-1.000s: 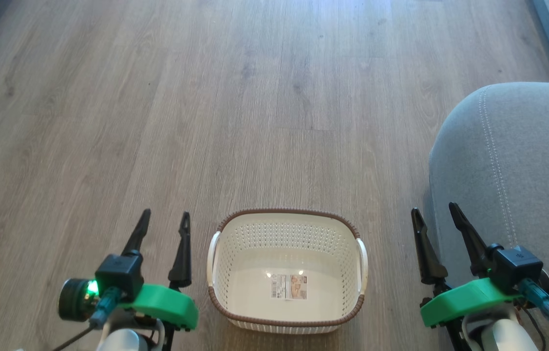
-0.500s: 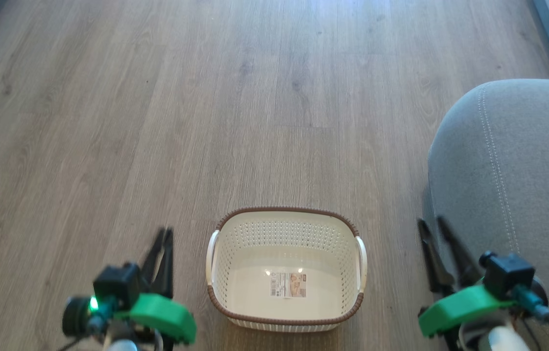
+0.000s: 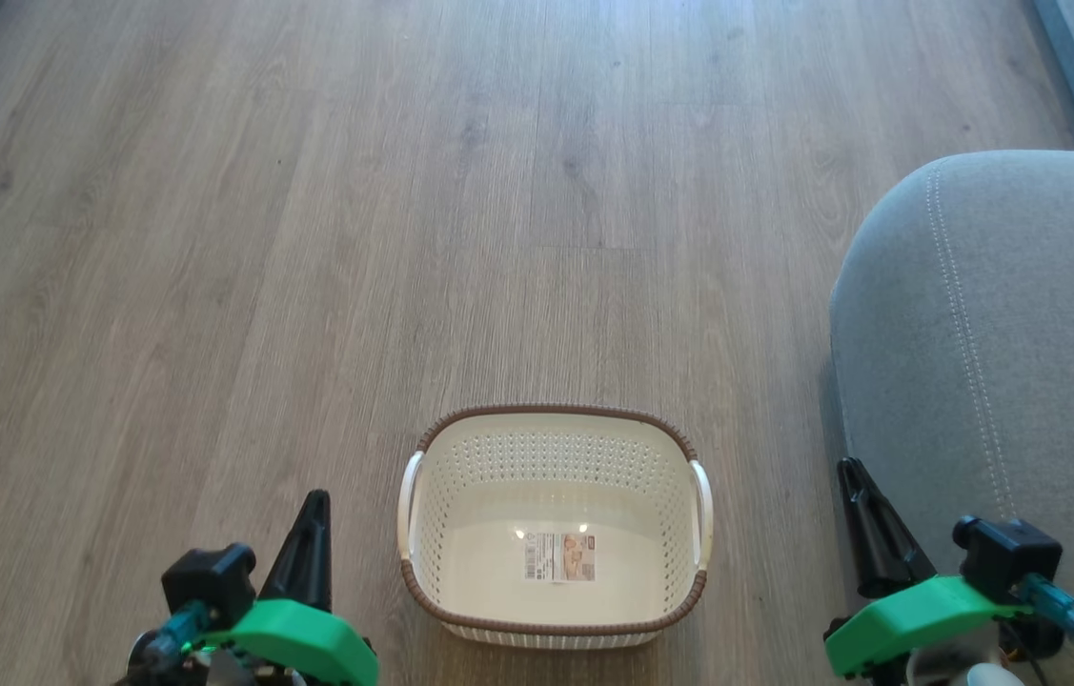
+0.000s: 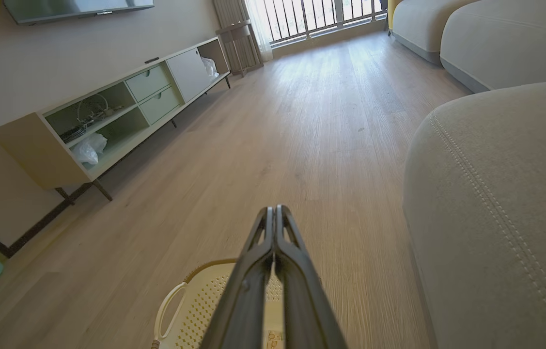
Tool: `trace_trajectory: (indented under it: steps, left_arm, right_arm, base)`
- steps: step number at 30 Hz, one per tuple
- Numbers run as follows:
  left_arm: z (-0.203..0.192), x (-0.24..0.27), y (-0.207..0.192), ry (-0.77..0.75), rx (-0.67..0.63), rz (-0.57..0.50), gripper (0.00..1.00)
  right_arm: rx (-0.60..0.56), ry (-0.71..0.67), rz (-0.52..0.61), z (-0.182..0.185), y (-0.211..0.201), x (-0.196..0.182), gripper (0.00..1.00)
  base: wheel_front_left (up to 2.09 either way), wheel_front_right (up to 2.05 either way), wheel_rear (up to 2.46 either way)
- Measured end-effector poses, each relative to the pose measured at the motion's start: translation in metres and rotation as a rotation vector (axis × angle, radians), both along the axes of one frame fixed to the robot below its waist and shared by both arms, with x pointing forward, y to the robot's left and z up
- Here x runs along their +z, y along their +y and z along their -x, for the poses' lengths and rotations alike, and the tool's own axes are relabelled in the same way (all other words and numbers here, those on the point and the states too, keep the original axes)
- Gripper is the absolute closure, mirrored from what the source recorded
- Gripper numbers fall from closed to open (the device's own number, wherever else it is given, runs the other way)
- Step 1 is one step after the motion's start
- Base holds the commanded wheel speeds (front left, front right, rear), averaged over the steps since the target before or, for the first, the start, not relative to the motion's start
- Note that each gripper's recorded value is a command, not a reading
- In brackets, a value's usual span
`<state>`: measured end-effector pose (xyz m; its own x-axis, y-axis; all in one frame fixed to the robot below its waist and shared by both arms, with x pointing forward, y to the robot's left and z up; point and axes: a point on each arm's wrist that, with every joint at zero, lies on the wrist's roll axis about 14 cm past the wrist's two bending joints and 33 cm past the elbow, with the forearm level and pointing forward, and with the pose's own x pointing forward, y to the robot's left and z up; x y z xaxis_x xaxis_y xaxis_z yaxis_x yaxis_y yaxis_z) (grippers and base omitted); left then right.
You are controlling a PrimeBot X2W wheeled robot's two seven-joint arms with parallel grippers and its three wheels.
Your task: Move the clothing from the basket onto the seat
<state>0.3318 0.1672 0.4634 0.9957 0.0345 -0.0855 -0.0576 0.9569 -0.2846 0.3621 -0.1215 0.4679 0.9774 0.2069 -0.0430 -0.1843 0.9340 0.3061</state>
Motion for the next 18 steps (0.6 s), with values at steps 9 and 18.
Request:
trace_trajectory:
  steps: [9,18]
  left_arm:
    - [-0.001,-0.004,0.004,0.023,0.020,0.103,1.00]
    - [-0.003,-0.006,0.005,0.037,0.031,0.193,1.00]
  right_arm:
    - [-0.040,0.037,-0.093,0.000,-0.009,-0.002,1.00]
    - [-0.077,0.064,-0.178,0.000,-0.016,-0.004,1.00]
  base:
    - [0.00,0.00,0.00]
    - [0.00,0.00,0.00]
